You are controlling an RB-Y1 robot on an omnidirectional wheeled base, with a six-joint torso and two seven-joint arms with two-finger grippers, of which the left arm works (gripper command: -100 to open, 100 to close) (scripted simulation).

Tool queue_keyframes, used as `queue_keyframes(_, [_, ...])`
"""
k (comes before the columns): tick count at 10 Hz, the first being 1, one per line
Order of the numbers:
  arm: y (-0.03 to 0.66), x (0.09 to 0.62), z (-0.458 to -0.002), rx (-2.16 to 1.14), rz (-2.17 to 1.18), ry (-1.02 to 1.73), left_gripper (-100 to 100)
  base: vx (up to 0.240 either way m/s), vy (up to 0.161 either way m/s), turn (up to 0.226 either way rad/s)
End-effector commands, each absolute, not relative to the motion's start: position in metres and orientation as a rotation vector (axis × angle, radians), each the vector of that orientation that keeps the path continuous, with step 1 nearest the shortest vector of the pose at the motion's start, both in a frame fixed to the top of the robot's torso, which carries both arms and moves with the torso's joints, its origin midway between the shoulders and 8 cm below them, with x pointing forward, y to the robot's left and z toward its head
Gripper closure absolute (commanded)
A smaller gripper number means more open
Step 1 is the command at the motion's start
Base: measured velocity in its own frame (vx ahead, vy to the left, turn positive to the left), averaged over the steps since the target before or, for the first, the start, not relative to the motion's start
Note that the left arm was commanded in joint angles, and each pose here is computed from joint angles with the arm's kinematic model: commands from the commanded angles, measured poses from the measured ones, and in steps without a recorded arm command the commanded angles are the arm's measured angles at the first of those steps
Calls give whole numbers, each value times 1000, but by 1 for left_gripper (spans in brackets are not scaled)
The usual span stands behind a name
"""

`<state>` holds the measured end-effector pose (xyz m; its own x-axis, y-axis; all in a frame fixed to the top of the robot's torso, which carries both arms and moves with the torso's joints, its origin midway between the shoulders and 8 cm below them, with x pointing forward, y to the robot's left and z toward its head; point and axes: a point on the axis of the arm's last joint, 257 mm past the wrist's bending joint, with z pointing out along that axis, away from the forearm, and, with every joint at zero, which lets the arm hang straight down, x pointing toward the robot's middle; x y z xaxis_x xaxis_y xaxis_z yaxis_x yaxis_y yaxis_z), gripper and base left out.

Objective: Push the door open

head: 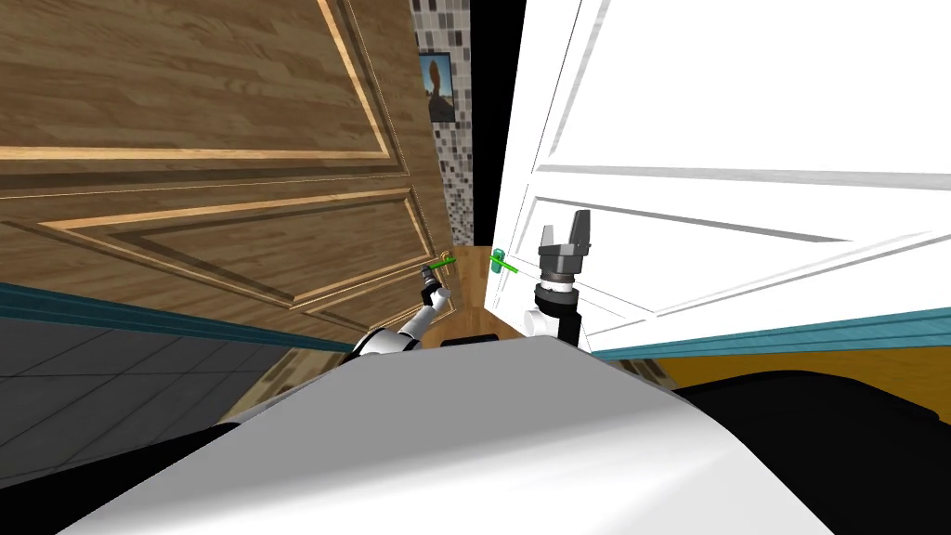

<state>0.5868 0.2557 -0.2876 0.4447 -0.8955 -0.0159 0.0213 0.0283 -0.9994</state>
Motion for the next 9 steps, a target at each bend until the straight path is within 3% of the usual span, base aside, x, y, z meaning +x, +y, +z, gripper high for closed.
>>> queue_keyframes(1, [283,581,-283,-1351,-817,811,100,-28,86,-115])
queue_keyframes(4, [297,576,-279,-1350,-789,773,100,-22,87,-72])
queue_keyframes(5, [294,579,-280,-1345,-793,794,-100,-69,-96,-120])
queue_keyframes(9, [291,578,-281,-1354,-777,792,-100,-114,-176,-75])
